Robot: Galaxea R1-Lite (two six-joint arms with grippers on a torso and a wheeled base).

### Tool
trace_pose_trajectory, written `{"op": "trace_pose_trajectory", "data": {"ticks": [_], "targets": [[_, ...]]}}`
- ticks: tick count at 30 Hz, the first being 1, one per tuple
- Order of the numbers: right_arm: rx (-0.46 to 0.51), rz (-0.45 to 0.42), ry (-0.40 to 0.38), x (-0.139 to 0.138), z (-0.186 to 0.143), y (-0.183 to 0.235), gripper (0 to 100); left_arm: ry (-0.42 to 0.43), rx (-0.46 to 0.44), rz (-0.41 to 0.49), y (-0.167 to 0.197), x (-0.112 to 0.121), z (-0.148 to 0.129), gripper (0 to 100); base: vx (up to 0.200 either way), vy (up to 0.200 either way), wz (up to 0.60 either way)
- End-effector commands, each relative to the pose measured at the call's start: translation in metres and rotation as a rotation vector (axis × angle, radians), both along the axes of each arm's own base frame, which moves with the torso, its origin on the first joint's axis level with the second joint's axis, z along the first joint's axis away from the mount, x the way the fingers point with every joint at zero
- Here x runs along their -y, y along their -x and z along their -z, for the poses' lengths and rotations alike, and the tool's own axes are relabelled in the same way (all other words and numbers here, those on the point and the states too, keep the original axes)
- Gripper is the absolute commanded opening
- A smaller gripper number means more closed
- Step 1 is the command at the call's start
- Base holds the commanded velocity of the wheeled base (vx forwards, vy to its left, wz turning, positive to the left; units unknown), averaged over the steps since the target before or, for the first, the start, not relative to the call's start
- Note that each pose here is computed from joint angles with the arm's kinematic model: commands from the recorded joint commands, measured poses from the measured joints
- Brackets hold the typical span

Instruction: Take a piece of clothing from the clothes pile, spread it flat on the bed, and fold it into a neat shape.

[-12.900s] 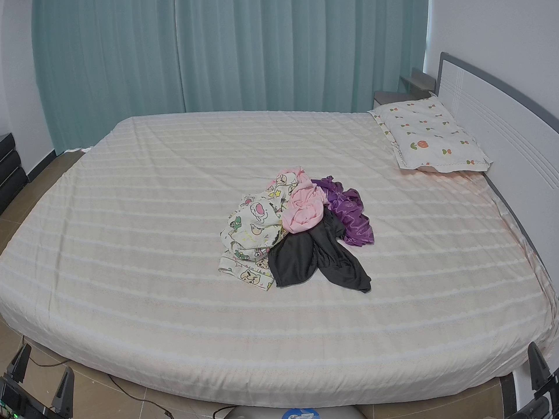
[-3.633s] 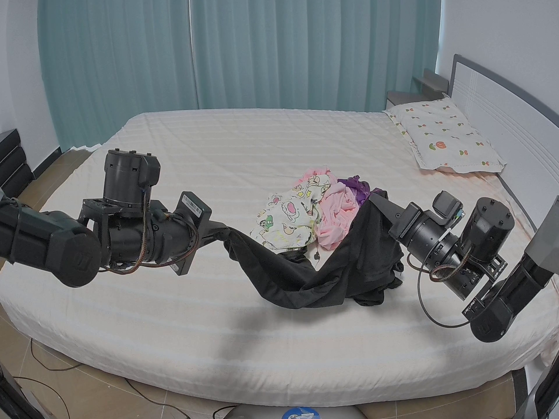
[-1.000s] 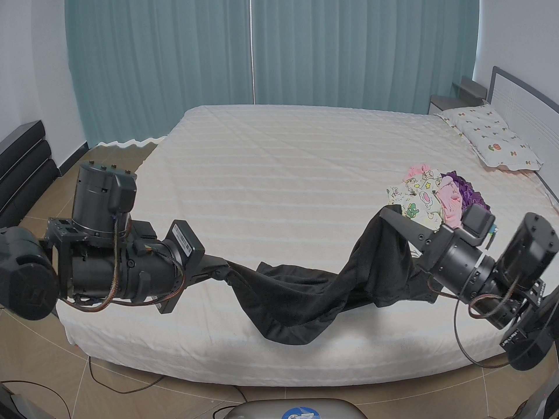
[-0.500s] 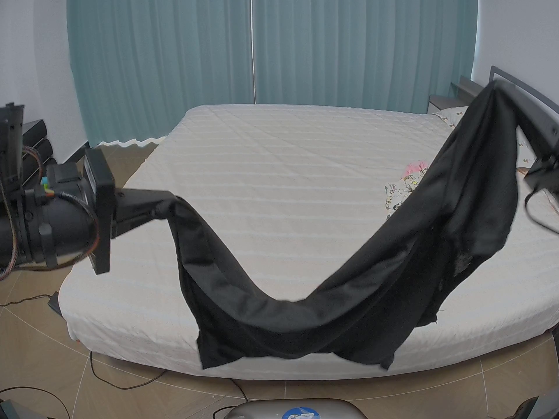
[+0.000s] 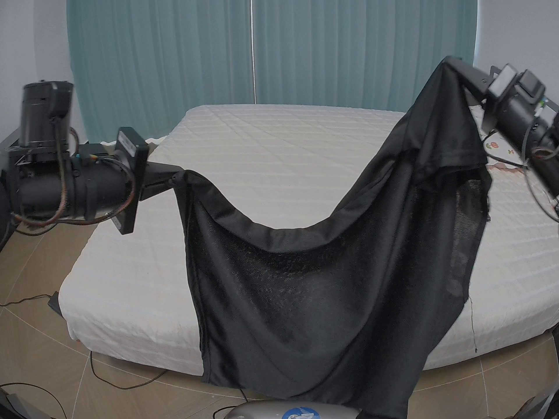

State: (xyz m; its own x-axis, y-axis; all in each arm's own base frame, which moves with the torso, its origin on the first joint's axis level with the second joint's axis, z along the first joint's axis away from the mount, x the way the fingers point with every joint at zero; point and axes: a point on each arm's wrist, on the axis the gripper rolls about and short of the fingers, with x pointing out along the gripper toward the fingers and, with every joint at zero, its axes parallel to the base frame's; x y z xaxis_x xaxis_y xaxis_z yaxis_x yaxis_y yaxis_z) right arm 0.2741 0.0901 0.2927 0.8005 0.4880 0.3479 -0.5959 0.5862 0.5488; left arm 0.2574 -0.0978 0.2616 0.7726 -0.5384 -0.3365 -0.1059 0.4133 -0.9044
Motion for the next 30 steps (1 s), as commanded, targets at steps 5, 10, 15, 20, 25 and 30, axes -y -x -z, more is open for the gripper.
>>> {"op": "trace_pose_trajectory", "data": {"ticks": [5,10,15,20,25,30], "targets": [[-0.149,0.133,0.142,-0.023,0.095,-0.110,0,-0.013,-0.152,-0.093,-0.115,0.002,0.063,0,0.200,0.000,0.00],[-0.174,0.179,0.140,-0.026,0.115,-0.123,0,-0.010,-0.152,-0.104,-0.141,0.004,0.073,0,0.200,0.000,0.00],[-0.203,0.214,0.144,-0.023,0.137,-0.135,0,-0.012,-0.164,-0.107,-0.162,0.005,0.086,0,0.200,0.000,0.00],[-0.226,0.264,0.137,-0.024,0.156,-0.150,0,-0.015,-0.166,-0.112,-0.182,0.010,0.101,0,0.000,0.000,0.00],[-0.236,0.311,0.128,-0.024,0.175,-0.166,0,-0.009,-0.154,-0.139,-0.202,0.007,0.111,0,0.000,0.000,0.00],[-0.254,0.316,0.131,-0.024,0.191,-0.179,100,-0.009,-0.177,-0.142,-0.214,0.009,0.128,100,0.000,0.000,0.00]]}}
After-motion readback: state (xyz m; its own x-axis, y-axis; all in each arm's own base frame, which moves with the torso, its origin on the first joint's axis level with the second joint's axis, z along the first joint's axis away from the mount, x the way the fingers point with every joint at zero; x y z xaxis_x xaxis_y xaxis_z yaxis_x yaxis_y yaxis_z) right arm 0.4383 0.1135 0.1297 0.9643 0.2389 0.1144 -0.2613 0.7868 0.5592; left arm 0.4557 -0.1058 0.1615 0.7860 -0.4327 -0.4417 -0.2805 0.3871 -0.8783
